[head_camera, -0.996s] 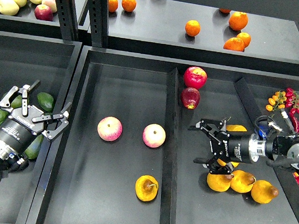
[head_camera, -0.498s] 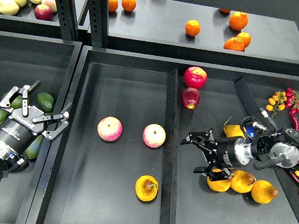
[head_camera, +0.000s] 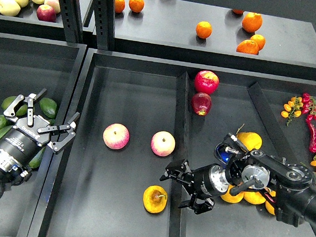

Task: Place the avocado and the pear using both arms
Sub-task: 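Move the right gripper over the halved yellow pear, then close the right gripper on the halved yellow pear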

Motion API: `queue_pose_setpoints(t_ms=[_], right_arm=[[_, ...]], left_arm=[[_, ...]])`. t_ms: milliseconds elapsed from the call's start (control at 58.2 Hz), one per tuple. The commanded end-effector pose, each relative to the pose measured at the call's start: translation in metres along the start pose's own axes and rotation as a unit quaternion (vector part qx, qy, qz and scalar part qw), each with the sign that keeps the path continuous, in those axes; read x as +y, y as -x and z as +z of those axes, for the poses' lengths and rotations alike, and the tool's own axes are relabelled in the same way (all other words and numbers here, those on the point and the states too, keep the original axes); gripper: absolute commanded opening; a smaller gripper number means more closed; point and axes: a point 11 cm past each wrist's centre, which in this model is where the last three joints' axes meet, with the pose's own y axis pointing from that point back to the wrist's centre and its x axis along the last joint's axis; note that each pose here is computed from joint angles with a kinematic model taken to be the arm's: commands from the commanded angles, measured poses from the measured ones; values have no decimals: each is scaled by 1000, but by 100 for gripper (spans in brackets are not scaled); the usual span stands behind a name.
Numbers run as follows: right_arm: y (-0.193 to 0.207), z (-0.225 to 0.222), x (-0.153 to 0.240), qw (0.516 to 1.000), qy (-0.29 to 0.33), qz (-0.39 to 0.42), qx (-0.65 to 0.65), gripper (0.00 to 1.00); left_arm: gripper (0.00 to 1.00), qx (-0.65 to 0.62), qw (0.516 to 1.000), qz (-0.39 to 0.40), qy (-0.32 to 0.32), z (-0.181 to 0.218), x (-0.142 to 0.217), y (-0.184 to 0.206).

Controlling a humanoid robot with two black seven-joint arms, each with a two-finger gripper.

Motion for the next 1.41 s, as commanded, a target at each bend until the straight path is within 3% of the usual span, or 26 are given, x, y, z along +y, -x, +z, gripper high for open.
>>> queue_pose_setpoints(t_ms=[0, 842, 945, 996, 1082, 1391], right_arm=[[3, 2, -7, 1000, 3, -4, -4, 100], [1, 8, -32, 999, 11, 6, -42, 99], [1, 6, -33, 999, 11, 7, -44, 95], [0, 6, -34, 999, 8, 9, -49, 86], [4, 4, -39, 998, 2, 3, -57, 80], [9, 8, -47, 998, 3, 1, -65, 71]], left_arm=[[99, 0, 1000, -1, 1, 0, 0, 1], [99, 0, 1000, 0, -2, -1, 0, 0], [99, 0, 1000, 0, -2, -1, 0, 0], [99, 0, 1000, -1, -2, 0, 0, 1], [99, 0, 1000, 0, -2, -1, 1, 0], [99, 1, 1000, 1, -4, -2, 1, -1]])
